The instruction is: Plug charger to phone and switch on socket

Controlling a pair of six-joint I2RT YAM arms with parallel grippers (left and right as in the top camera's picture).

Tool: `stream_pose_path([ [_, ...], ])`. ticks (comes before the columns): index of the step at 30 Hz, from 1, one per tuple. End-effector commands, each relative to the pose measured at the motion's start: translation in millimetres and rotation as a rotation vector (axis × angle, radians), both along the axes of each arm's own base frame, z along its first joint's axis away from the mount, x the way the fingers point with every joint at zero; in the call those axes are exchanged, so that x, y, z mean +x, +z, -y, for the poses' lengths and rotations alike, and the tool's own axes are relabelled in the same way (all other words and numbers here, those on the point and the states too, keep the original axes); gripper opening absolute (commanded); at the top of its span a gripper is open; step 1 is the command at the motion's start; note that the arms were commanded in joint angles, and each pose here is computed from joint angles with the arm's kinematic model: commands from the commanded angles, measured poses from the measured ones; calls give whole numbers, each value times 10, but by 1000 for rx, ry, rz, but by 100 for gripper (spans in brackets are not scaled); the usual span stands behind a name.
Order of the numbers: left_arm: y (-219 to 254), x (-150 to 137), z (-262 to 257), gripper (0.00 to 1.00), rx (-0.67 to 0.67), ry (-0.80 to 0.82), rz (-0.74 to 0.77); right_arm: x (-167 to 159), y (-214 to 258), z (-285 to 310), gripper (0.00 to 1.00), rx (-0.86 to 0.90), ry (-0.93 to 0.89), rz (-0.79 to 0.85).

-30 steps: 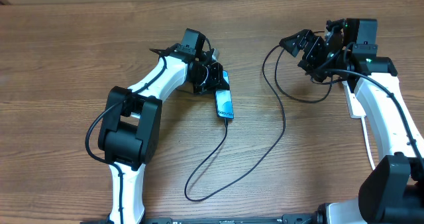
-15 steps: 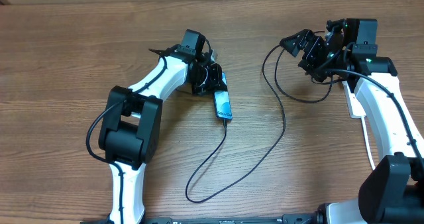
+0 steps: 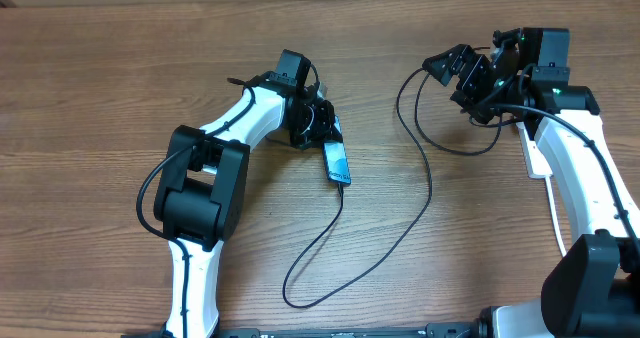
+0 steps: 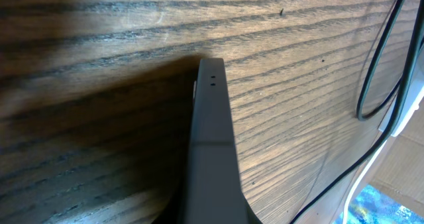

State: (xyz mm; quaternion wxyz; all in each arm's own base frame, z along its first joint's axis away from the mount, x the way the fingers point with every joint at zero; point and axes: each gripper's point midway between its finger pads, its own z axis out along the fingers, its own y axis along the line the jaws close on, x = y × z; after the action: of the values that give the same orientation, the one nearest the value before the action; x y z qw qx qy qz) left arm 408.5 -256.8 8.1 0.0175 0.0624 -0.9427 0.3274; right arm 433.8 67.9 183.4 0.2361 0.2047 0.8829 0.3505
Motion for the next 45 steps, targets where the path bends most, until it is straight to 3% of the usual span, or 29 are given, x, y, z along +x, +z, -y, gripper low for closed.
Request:
stream_pose_path([
  [1,-99,-61,43,5,-2,-3,-35,9,143,32,100,-17,-3,44],
  [7,-102,-71,39,13,0,-3,-40,10,141,36,100,-19,-5,44],
  [40,-116,-120,5,15,10,-5,-63,10,141,36,100,-19,-5,43],
  [45,-116,-120,5,18,10,-5,-63,10,141,36,100,-19,-5,43],
])
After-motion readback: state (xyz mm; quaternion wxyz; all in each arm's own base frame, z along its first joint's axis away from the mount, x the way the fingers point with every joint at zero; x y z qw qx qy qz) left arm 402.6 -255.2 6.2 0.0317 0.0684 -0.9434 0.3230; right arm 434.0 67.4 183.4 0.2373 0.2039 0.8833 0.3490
